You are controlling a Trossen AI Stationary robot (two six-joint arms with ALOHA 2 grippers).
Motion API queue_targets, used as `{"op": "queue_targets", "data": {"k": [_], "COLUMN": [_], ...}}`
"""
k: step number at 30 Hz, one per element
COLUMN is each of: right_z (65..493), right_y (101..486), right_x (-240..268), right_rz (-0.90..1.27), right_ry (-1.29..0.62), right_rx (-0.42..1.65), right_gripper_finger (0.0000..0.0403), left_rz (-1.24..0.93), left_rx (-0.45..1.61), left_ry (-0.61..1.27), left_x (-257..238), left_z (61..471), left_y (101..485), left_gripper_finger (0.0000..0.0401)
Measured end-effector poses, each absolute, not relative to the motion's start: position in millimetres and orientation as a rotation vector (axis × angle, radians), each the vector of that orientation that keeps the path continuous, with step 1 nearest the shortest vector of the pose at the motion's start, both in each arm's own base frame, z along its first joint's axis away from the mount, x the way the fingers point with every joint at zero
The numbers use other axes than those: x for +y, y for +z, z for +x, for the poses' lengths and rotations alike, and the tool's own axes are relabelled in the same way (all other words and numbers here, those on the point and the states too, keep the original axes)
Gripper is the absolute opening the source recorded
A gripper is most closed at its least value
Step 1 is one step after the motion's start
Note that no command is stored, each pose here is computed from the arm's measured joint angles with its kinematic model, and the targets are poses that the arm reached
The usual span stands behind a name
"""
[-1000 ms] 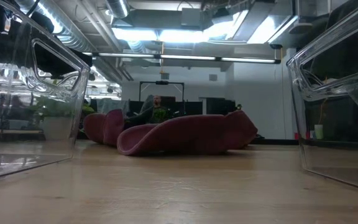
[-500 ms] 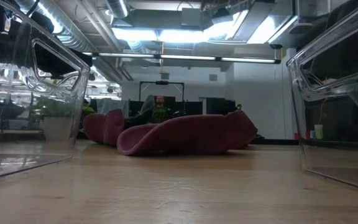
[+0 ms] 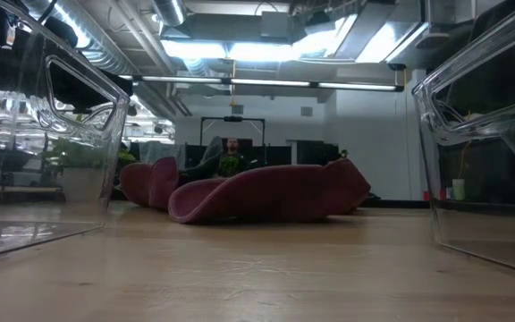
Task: Pick & Place hat
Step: Put the right black cap into the right transparent bin
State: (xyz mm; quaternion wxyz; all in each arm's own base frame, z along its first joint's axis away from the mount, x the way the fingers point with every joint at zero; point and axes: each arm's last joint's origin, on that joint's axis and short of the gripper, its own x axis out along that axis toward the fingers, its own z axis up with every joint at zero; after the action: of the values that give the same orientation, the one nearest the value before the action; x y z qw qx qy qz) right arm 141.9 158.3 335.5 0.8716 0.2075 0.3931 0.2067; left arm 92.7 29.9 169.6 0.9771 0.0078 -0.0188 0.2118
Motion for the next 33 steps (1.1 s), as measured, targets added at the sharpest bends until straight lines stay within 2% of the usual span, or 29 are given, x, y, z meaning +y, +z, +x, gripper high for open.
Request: {"op": "queue_targets", "data": {"k": [6,15,23,28,33], "right_z": [143,151,151,150,149], "right_y": [329,275,243,239,259], "right_x": [158,162,154,152,150], "right_rz": [0.388,0.467,0.439,0.438,0.456], "right_ry": [0.4,0.413,0.364,0.36,0.401], "right_rx": [0.835,0.843,0.889,0.89,0.829], "right_gripper_finger": [0.0032,0.0032,0.0028,0.0035,0.0027], "left_rz": [0.016,0.016,0.016,0.016,0.016], "left_rx": [-0.038,-0.038,-0.038,-0.038,-0.038], "left_ry": [0.427,0.427,0.427,0.427,0.427], "left_x": [30,30,30,30,30], "left_z": [93,93,93,93,93], "left_y": [170,170,170,170,170], "left_gripper_finger": [0.0198,0.0198,0.0198,0.0198,0.0198]}}
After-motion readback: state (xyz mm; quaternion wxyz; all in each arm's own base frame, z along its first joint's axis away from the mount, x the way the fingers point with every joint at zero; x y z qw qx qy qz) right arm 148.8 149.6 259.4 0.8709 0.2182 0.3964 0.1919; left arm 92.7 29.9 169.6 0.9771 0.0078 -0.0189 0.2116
